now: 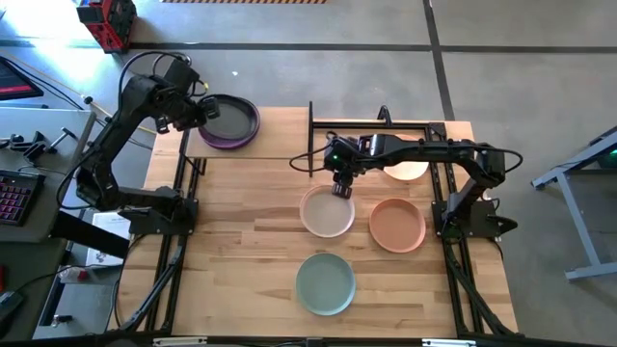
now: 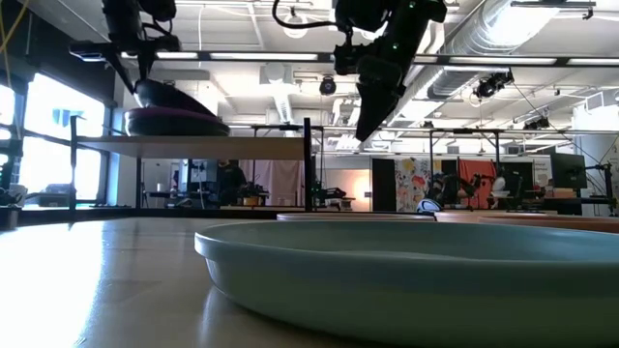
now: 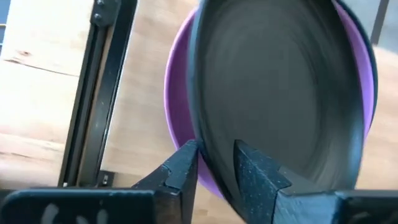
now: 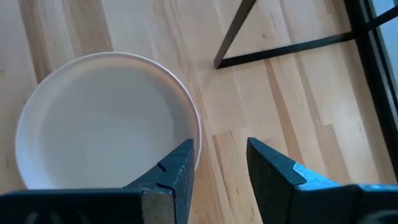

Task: Place and stack plates onto a shelf
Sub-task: Stack the black plate on top of the violet plate on the shelf, then adjust the nested plates on the shelf

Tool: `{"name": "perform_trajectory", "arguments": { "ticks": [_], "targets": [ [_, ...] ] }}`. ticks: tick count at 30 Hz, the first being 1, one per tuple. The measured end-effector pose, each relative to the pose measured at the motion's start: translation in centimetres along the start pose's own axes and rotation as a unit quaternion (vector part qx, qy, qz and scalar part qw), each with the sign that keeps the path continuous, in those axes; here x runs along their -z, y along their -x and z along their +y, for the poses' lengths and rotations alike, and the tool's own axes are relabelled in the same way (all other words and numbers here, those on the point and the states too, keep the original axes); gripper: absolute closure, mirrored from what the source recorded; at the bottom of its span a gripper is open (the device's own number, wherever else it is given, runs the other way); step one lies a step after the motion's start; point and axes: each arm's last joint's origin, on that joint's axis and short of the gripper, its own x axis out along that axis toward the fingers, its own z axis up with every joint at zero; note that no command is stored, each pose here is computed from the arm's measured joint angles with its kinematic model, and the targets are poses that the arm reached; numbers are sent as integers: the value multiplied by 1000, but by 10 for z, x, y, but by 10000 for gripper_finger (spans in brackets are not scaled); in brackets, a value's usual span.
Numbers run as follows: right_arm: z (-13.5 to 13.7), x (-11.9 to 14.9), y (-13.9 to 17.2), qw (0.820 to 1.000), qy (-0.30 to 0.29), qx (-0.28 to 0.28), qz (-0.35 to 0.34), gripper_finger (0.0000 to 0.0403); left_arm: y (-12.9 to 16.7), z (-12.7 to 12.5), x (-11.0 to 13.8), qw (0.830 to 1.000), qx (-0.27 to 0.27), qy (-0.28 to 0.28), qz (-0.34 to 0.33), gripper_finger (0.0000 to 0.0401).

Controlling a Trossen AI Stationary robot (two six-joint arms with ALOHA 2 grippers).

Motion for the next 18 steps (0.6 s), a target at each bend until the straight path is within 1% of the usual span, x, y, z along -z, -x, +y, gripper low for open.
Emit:
{"name": "perform_trajectory", "arguments": {
  "ticks": [7,13,15,18],
  "targets": [
    [0,0,0,1000,0,-7,0,277,4,5,6,1000,-7,-17,21,293],
    [0,0,0,1000,0,-7,-2,277,11,9,10,1000,5,-16,10,295],
    [0,-1,0,1000,-1,-7,-5,277,12,8,10,999,27,-16,11,295],
    [-1,-3,0,1000,-3,-7,-14,277,14,-2,6,995,90,-32,3,296]
  ]
}}
